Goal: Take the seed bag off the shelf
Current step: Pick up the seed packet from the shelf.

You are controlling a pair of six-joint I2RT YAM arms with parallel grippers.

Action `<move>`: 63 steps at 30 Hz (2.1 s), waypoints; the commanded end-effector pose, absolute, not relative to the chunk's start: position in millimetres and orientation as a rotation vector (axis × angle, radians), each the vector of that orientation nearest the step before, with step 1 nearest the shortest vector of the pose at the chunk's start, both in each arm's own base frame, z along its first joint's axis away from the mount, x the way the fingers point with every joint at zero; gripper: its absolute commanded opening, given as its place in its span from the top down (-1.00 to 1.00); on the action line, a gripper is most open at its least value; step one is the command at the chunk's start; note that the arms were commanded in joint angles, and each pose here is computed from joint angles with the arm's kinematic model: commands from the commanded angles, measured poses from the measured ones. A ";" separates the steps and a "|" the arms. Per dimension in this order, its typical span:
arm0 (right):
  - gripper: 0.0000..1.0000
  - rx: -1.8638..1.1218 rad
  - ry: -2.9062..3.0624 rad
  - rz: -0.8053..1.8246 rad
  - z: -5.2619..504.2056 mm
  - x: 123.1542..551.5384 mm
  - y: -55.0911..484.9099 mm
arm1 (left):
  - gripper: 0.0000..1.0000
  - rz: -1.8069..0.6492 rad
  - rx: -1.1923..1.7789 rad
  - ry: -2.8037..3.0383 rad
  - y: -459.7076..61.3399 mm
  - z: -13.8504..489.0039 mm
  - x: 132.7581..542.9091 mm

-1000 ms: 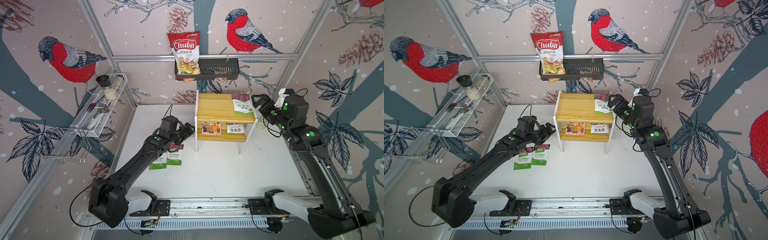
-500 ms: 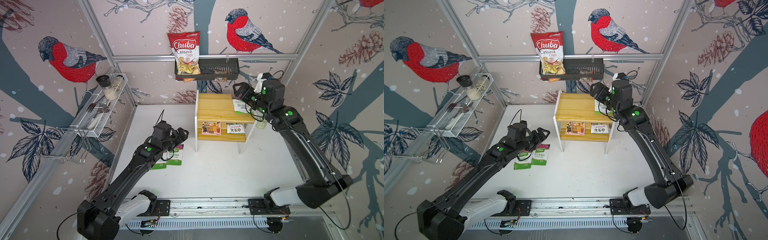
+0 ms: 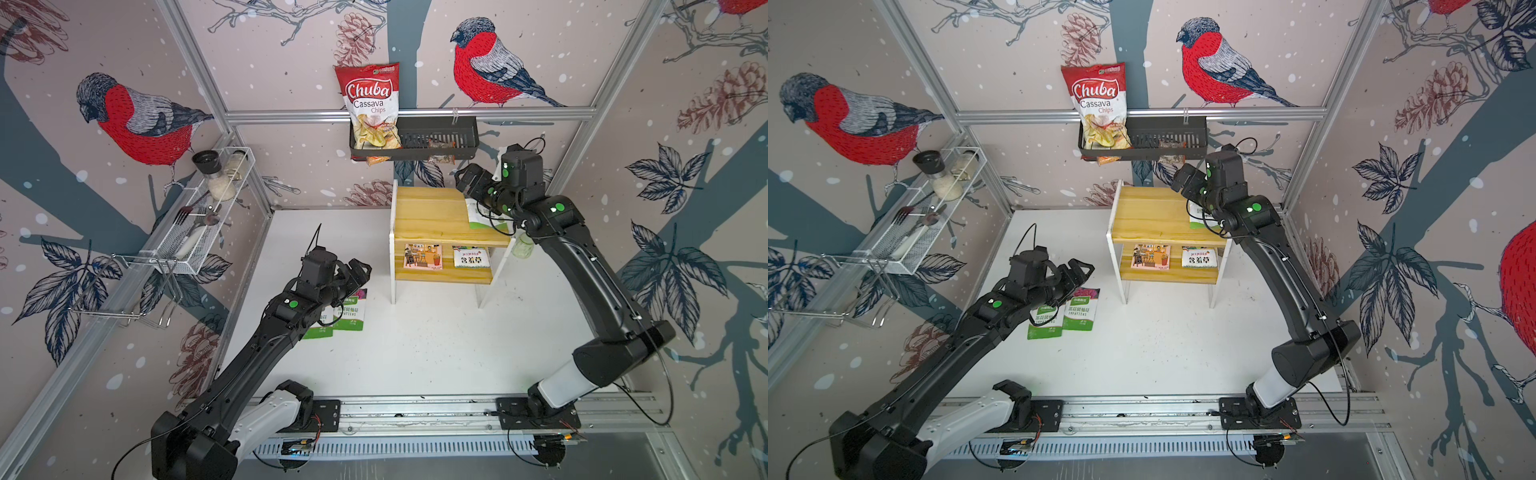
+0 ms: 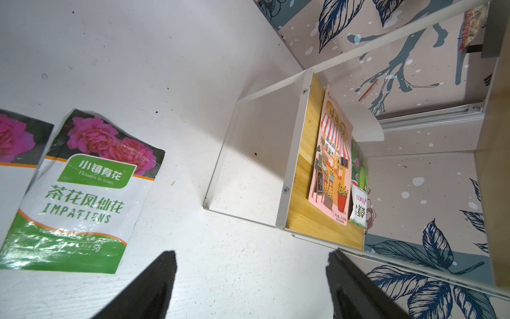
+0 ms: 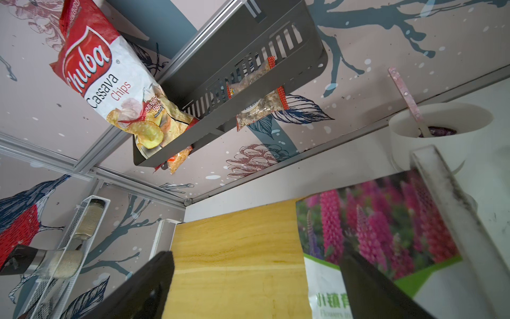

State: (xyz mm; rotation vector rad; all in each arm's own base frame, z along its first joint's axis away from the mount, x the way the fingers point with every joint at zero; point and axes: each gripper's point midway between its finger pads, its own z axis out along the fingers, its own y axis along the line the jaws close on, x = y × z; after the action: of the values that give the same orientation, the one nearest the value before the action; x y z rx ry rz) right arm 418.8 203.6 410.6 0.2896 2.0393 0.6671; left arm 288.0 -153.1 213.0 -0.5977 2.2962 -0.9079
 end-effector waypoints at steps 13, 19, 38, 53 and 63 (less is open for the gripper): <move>-1.00 0.342 2.212 0.608 354.7 404.9 206.6 | -0.78 -0.917 -0.600 2.315 -147.3 204.6 289.7; -1.00 0.321 2.240 0.629 347.9 393.8 223.3 | -0.78 -0.911 -0.605 2.311 -143.2 206.5 287.2; -0.99 0.372 2.280 0.691 333.1 348.9 249.9 | -0.78 -0.920 -0.609 2.315 -141.6 204.9 283.6; -0.99 0.368 2.228 0.751 345.4 336.1 250.7 | -0.77 -0.925 -0.598 2.326 -143.2 202.6 281.6; -0.99 0.337 2.189 0.769 366.4 348.4 260.7 | -0.78 -0.930 -0.589 2.326 -144.4 203.5 283.0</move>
State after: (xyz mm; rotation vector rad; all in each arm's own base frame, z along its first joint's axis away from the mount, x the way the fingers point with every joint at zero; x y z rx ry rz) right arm 355.8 262.9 386.3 0.3455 2.0928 0.8215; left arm 282.0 -144.5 201.4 -0.6047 2.3293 -0.9321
